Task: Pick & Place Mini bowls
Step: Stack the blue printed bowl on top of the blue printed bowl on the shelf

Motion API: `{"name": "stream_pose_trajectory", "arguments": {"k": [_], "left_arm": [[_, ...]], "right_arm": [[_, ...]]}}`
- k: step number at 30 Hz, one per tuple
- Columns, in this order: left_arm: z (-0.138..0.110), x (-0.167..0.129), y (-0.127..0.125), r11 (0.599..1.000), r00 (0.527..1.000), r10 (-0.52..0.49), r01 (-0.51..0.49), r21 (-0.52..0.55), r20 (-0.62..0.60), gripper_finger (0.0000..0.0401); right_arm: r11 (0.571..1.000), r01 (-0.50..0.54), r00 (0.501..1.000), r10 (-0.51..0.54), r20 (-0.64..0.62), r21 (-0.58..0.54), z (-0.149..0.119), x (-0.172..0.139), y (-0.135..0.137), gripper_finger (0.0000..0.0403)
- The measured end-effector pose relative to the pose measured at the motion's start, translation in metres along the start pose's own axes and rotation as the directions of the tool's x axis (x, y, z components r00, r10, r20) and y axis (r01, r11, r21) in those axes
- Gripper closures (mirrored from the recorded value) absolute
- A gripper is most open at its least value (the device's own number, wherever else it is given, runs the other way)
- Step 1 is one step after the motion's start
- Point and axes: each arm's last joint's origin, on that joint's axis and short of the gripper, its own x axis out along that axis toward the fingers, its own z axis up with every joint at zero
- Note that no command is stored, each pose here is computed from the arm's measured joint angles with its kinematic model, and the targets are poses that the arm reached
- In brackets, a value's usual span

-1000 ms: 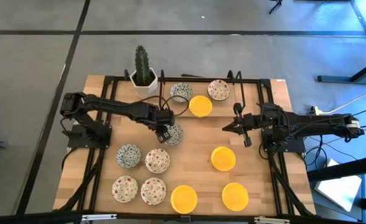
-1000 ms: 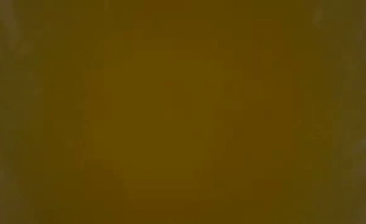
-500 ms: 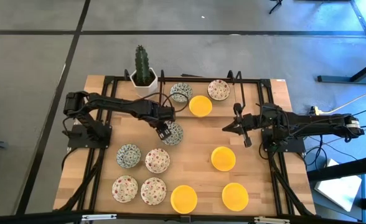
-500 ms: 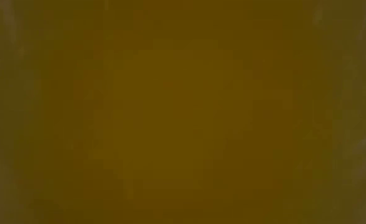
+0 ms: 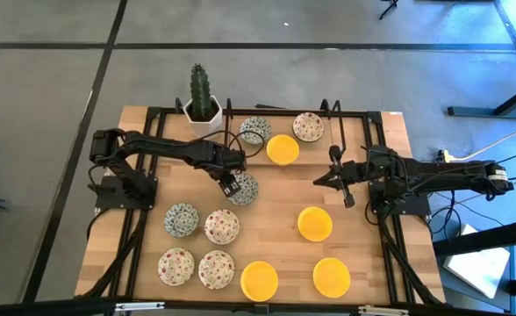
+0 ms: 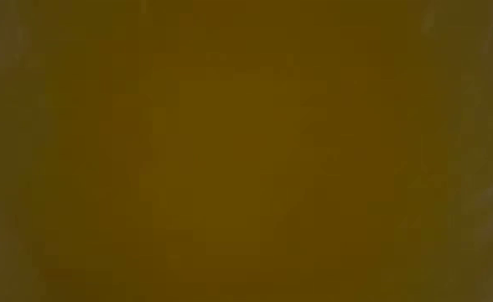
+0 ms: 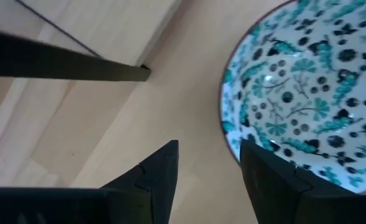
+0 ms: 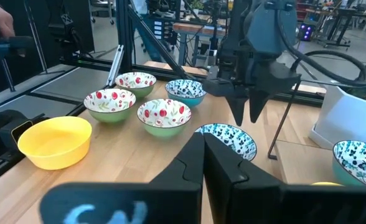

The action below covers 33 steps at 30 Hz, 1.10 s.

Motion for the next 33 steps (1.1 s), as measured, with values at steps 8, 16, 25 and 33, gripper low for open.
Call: {"name": "stream_pose_trajectory", "arguments": {"k": [8, 16, 25, 33], "left_arm": [[-0.0010, 0.0032, 0.0014, 1.000, 1.000, 0.000, 0.000, -0.005, 0.001, 0.0237], [-0.0008, 0.0032, 0.0013, 1.000, 1.000, -0.003, 0.003, -0.020, 0.001, 0.0237], [-0.0012, 0.0030, -0.0001, 0.998, 0.999, -0.044, 0.043, -0.050, -0.018, 0.0235], [0.0025, 0.0056, -0.0034, 0.992, 0.996, -0.085, 0.085, -0.089, 0.002, 0.0235]], "right_arm": [[1.000, 0.000, 1.000, 0.000, -0.001, 0.003, -0.0001, 0.0000, 0.0000, 0.0395], [1.000, 0.000, 1.000, 0.000, 0.000, 0.003, 0.0000, 0.0000, 0.0000, 0.0395], [1.000, 0.000, 1.000, 0.000, 0.003, 0.003, 0.0003, 0.0000, 0.0000, 0.0395], [1.000, -0.026, 1.000, 0.026, 0.007, 0.005, 0.0005, 0.0000, 0.0007, 0.0395]]}}
